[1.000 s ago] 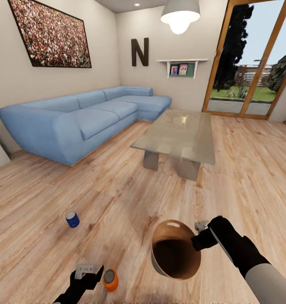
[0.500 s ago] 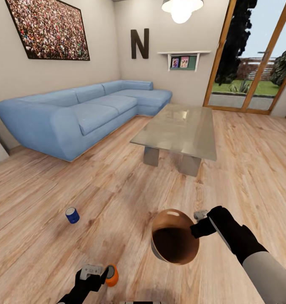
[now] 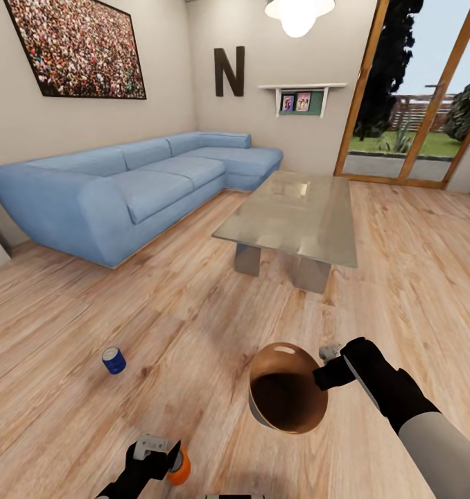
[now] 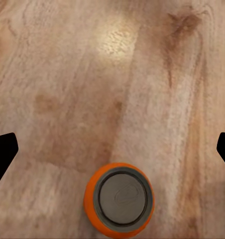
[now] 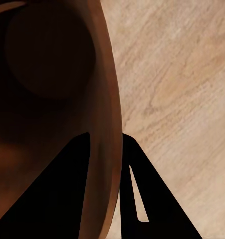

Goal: Put the three can of soda from the living room inside the tash can in the kitchen.

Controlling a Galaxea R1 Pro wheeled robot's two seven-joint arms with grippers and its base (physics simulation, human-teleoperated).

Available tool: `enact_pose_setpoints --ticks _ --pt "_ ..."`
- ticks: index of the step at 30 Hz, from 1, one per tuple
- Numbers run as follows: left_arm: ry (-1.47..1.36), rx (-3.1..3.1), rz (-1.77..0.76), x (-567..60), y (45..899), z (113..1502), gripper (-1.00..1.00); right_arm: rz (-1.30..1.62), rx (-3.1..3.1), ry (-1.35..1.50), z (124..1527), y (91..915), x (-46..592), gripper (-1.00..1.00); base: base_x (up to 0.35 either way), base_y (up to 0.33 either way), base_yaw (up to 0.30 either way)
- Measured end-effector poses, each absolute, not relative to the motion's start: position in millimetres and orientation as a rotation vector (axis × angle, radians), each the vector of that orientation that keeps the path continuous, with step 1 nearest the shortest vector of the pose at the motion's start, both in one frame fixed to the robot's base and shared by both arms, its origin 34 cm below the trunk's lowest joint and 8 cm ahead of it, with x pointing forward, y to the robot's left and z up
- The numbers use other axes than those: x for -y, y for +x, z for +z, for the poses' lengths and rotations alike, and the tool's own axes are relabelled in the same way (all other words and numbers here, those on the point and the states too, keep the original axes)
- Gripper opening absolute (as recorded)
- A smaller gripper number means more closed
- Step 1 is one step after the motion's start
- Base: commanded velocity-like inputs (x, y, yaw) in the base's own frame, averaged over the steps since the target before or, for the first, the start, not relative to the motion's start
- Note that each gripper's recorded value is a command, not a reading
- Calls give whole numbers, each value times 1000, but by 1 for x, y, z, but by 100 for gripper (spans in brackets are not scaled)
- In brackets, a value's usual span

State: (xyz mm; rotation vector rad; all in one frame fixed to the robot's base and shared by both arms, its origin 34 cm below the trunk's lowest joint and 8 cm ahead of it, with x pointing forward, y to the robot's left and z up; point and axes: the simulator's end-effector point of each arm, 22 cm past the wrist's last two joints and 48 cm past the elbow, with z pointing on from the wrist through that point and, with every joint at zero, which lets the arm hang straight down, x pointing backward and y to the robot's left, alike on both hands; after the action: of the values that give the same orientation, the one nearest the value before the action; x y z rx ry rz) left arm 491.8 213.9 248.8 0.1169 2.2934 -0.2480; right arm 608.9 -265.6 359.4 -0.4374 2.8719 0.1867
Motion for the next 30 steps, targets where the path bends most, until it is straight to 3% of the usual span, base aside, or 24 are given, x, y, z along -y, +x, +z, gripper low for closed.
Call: enact_pose_setpoints --ticks 30 --pt "144 -2365 -272 -205 470 219 100 196 -2930 -440 326 601 268 -100 1 0 0"
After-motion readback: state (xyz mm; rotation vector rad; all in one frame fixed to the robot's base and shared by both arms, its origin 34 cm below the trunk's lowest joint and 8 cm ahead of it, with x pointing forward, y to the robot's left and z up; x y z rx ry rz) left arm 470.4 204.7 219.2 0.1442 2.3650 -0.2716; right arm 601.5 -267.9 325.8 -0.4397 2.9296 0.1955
